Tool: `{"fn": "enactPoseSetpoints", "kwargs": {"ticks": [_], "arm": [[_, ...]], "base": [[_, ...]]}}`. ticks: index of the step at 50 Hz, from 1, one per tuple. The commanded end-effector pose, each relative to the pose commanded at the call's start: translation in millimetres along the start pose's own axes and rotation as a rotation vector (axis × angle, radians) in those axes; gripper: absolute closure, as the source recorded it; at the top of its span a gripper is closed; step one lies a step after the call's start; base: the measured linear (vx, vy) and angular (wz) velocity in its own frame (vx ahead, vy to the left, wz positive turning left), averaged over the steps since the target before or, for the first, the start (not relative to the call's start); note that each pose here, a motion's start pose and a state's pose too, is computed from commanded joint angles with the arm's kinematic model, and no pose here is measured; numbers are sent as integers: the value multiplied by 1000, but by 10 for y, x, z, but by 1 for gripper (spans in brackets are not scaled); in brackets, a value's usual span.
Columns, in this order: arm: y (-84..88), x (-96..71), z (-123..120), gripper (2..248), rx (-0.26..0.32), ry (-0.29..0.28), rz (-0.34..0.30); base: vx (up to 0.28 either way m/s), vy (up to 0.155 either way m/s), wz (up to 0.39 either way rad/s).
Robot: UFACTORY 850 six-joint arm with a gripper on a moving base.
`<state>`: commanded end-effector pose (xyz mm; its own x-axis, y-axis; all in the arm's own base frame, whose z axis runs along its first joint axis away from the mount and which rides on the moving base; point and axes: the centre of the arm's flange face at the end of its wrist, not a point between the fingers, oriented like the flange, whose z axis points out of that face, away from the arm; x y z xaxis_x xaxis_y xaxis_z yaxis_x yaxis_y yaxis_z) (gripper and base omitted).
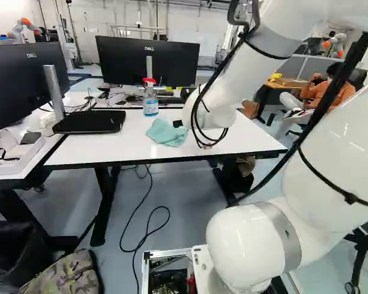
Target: Clean the table with the green towel
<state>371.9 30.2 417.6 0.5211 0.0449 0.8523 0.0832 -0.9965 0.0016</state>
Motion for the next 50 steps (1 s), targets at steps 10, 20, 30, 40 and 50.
{"fn": "enactPoseSetpoints", "kwargs": {"ticks": [10,20,30,40,50], "arm": [[63,-220,-126,3,-16,50,10],[111,-410,-240,3,-30,92,18],[147,-574,-342,3,-43,128,24],[173,-711,-430,3,-53,158,29],[192,-821,-502,3,-62,183,32]], "base": [[0,0,0],[0,0,0],[0,0,0],[0,0,0],[0,0,0]]}}
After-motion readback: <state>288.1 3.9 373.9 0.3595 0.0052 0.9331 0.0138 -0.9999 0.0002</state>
